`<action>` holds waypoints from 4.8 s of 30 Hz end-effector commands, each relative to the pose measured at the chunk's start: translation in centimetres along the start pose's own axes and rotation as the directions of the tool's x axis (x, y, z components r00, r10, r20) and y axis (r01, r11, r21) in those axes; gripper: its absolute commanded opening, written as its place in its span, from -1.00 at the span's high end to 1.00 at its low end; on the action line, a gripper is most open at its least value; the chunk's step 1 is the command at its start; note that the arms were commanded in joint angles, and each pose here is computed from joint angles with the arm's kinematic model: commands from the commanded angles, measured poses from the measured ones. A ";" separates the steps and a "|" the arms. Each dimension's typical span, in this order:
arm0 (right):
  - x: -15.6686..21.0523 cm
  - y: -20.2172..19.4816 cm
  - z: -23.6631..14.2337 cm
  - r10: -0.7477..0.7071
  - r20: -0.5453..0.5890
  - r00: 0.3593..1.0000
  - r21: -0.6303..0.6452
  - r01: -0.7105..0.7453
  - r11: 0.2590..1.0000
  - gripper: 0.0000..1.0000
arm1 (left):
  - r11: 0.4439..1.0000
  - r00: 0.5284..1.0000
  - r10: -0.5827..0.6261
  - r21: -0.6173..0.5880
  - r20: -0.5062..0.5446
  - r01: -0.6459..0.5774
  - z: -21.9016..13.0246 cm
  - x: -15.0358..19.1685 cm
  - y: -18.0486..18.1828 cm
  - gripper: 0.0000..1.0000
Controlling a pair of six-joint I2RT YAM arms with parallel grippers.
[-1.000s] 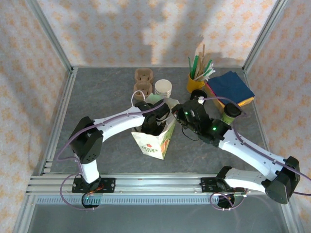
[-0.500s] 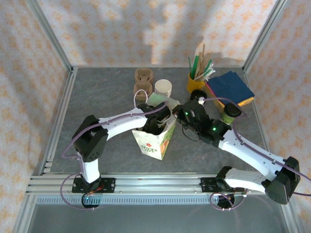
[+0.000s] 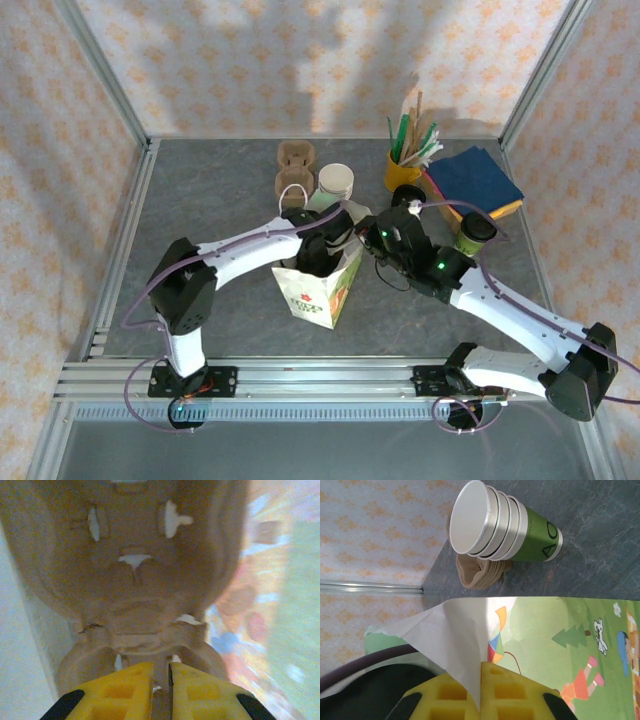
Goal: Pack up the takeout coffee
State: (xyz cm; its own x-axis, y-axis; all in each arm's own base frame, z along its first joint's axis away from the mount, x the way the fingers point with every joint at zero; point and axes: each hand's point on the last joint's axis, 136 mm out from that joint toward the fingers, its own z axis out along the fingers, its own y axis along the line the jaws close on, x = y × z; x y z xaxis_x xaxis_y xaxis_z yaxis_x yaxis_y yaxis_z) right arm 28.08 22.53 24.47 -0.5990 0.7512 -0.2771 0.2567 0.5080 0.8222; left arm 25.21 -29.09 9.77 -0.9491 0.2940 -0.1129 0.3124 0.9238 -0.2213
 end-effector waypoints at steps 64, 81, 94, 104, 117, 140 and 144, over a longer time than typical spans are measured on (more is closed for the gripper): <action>3.0 8.4 -9.3 -0.541 0.114 0.833 -0.601 0.491 0.630 1.00 | 0.786 0.439 -0.542 0.248 0.717 0.567 -20.8 -3.7 20.2 0.09; -0.5 7.5 -2.5 -0.397 -0.117 0.910 -0.232 0.364 0.902 1.00 | 0.792 0.443 -0.546 0.265 0.711 0.551 -20.7 -2.9 19.8 0.10; -3.3 3.9 2.0 -0.337 -0.258 0.906 -0.186 0.296 0.937 1.00 | 0.793 0.446 -0.542 0.258 0.712 0.552 -20.6 -2.0 19.8 0.11; -5.5 2.6 3.1 -0.395 -0.230 0.889 -0.177 0.361 0.915 0.59 | 0.800 0.436 -0.577 0.370 0.690 0.473 -22.1 -3.8 17.7 0.12; -14.5 1.4 -2.1 -0.524 0.070 0.849 0.120 0.514 0.849 -0.33 | 0.820 0.429 -0.555 0.380 0.713 0.428 -22.8 -6.1 17.4 -0.20; -21.6 -17.3 -6.8 -0.306 -0.048 0.951 0.674 0.257 0.693 -0.83 | 0.887 0.509 -0.432 0.251 0.744 0.387 -15.8 -7.7 19.3 -0.59; -22.1 -18.3 -6.6 -0.316 -0.093 0.944 0.706 0.286 0.648 -0.85 | 0.900 0.518 -0.399 0.216 0.757 0.378 -15.8 -7.7 18.7 -0.59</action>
State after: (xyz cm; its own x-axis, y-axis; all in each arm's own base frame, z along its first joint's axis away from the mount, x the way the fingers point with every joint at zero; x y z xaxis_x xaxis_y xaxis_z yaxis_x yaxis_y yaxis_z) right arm 32.32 -4.92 18.30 -0.6916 0.5494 -0.4689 0.5338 0.8261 0.1805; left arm 37.49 -9.94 21.02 -0.6188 -0.4352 -0.6540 -0.1037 0.8705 -0.4811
